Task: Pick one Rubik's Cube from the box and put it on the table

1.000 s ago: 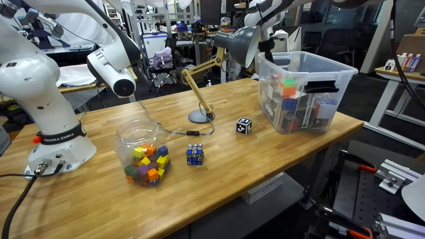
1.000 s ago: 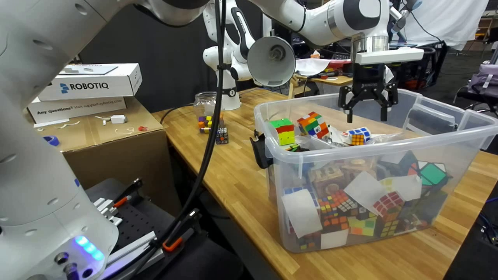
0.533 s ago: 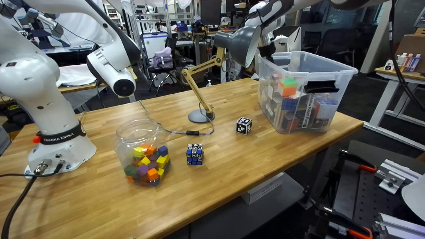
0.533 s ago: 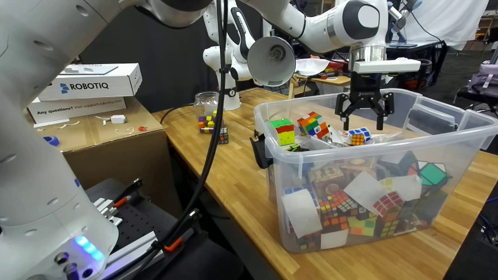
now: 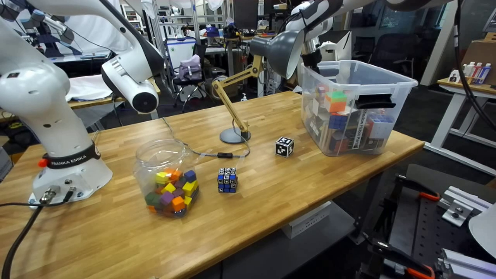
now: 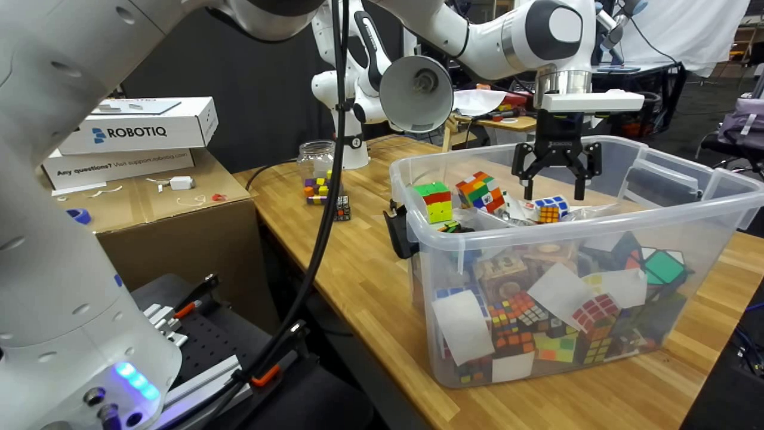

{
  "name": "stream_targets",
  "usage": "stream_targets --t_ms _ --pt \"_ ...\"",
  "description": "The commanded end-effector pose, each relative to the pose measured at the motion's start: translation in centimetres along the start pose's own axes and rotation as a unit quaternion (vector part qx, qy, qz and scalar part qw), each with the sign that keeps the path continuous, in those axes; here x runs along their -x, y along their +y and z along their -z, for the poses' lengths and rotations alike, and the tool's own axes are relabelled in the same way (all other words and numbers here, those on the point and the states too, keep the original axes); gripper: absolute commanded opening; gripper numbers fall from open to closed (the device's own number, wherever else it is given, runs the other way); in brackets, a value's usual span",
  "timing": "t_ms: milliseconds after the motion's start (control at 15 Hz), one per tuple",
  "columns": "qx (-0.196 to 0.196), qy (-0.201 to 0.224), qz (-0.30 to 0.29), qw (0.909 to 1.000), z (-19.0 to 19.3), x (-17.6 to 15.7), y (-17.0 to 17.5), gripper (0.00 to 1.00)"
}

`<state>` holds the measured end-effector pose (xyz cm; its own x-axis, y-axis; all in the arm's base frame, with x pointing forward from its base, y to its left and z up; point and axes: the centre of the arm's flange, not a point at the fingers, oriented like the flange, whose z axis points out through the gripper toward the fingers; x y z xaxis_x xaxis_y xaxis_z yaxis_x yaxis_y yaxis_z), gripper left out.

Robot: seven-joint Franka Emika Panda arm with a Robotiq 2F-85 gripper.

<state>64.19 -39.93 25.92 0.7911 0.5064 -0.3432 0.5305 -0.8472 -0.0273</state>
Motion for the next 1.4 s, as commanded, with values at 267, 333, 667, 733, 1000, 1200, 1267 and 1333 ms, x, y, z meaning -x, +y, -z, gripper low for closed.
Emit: stream_targets --t_ms 267,333,667,733,1000,1200,1267,1333 --pt "-0.039 0.022 0.001 0.999 0.0 1.9 -1.8 1.0" --pt "-0.045 0.022 -0.001 0.9987 -0.4 2.2 -1.8 1.0" --pt "-0.055 0.021 -0.007 0.9983 -1.2 3.6 -1.6 1.0" --pt "-0.055 0.02 -0.004 0.9983 -1.4 3.6 -1.6 1.0" --pt "-0.053 0.016 0.011 0.9984 -1.4 2.8 -1.7 1.0" --pt "-0.053 0.016 0.02 0.9983 -1.2 1.9 -1.8 1.0" --pt "-0.053 0.015 0.022 0.9982 -1.2 1.8 -1.8 1.0" --pt "-0.054 0.014 0.021 0.9982 -1.3 1.8 -1.8 1.0"
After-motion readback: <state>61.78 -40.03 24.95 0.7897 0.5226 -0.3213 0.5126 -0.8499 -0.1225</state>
